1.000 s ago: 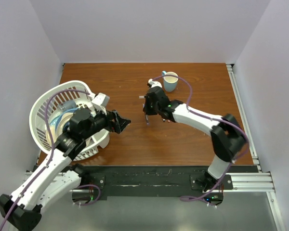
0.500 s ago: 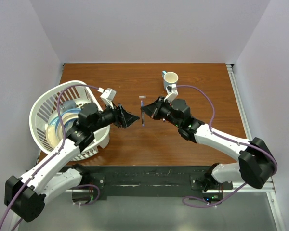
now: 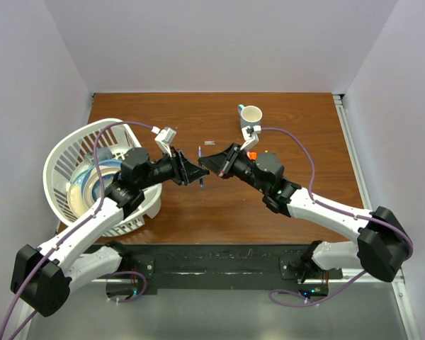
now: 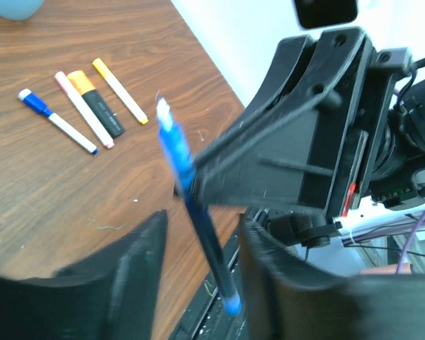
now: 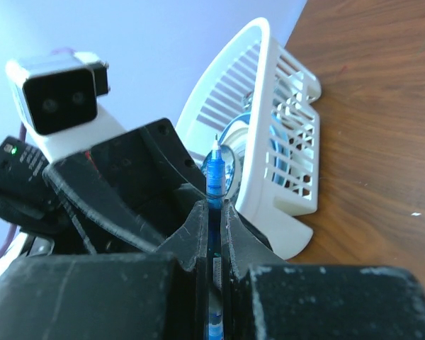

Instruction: Insert the pens into the pen caps

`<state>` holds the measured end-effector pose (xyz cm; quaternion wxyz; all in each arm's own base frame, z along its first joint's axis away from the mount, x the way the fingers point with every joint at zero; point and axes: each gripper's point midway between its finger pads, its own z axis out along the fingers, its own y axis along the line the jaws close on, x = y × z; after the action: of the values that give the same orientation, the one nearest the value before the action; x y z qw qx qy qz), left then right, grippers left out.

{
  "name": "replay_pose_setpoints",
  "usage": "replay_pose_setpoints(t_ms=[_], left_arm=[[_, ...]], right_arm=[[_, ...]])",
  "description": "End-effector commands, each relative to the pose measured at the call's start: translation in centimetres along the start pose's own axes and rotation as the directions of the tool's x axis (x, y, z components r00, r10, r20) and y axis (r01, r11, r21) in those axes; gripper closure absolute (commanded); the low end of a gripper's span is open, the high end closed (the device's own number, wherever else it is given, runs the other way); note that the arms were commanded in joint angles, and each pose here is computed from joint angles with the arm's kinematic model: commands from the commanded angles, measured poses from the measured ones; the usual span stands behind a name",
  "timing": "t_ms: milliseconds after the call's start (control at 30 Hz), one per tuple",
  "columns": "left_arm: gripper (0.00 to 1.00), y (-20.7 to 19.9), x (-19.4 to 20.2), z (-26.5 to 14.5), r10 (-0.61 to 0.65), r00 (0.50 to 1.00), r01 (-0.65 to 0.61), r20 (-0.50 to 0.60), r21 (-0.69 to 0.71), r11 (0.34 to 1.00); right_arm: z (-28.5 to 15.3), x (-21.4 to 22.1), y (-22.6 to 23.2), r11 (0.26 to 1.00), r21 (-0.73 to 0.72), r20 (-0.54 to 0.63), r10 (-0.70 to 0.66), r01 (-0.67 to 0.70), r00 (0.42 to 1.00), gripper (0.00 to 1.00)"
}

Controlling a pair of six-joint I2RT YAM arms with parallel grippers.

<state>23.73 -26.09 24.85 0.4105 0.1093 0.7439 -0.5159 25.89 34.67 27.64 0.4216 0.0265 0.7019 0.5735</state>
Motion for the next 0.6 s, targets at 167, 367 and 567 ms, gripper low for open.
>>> replay_pose_setpoints(t_ms=[167,367,567], left_arm=[[1.0,-2.0,-0.8,-0.5,0.021,0.999,-0.023,0.027,0.075,0.997],[1.0,-0.4,-0.4,-1.5,0.054,0.998,-0.053,0.024,-0.024,0.998],[1.0,3.0,-0.2,-3.2,0.131,0.991,-0.131,-0.015,-0.244,0.961]], right_arm=[[0.1,-1.1,4.1,0.994,-0.112,0.037,-0.013,0.017,0.999,1.0],[0.1,-3.0,5.3,0.991,-0.07,0.068,-0.11,0.114,0.992,0.66],[-0.2,-5.0,3.6,0.956,0.072,0.06,-0.289,0.284,0.956,0.47]])
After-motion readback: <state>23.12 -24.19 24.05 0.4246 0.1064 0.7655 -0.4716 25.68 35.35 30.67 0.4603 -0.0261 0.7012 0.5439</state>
